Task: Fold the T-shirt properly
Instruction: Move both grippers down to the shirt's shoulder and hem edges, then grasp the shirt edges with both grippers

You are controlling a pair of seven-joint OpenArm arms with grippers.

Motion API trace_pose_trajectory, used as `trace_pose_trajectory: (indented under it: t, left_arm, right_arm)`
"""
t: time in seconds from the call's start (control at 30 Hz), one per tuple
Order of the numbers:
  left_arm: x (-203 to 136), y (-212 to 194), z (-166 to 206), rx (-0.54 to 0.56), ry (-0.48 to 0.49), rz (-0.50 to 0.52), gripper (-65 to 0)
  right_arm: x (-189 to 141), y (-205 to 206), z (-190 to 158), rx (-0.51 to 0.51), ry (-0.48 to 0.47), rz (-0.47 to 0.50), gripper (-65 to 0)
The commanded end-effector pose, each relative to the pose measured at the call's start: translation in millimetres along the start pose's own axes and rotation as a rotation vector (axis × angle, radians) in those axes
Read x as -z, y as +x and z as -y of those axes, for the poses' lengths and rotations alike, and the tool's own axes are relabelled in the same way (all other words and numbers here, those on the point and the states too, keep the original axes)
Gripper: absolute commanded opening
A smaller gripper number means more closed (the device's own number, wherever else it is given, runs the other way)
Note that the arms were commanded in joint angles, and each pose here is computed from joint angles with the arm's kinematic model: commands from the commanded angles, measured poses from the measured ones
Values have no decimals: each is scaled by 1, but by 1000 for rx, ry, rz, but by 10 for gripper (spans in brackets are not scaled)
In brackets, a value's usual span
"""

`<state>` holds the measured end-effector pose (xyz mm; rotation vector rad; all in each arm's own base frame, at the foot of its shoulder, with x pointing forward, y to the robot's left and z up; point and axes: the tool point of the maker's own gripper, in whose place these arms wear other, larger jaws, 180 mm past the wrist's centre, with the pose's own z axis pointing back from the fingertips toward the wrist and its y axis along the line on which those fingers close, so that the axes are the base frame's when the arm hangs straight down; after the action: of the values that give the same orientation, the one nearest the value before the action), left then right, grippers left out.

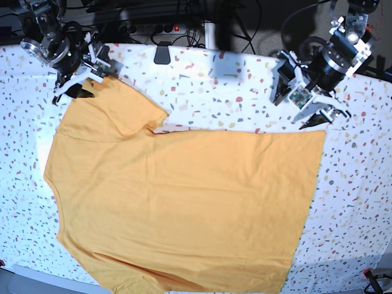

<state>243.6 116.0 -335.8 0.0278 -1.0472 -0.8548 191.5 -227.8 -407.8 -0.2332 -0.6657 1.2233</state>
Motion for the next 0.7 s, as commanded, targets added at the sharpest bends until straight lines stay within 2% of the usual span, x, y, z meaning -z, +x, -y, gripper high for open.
trace_pose_trajectory:
  t: [0.0, 0.03, 0.1, 0.17, 0.27, 0.3, 0.43, 0.57, 0.67]
  left_arm:
    - [-2, 9, -7, 12, 18, 35, -229]
    - [-2, 9, -7, 12, 18, 35, -229]
    - [-2, 9, -7, 12, 18, 35, -229]
    - [-2, 9, -7, 12, 18, 36, -229]
    - [-2, 10, -7, 13, 19, 36, -229]
    - [-2, 10, -8, 15, 20, 35, -229]
    - [4, 9, -26, 41, 55, -9, -229]
    - [7, 24, -58, 123, 94, 27, -229]
    - [11, 21, -67, 182, 64, 15, -229]
  right_arm:
    - [-1, -5, -1, -21, 19, -20, -296]
    - [-1, -5, -3, -21, 23, -20, -300]
    - [0, -5, -3, -22, 26, -19, -349]
    - [0, -5, -3, -22, 25, -18, -443]
    - [0, -4, -3, -18, 26, -16, -628]
    - [0, -3, -4, -3, 28, -7, -650]
    - [-1, 7, -8, 89, 52, 42, -650]
    - [-1, 6, -8, 103, 55, 39, -650]
    - [-1, 6, -8, 103, 54, 39, -650]
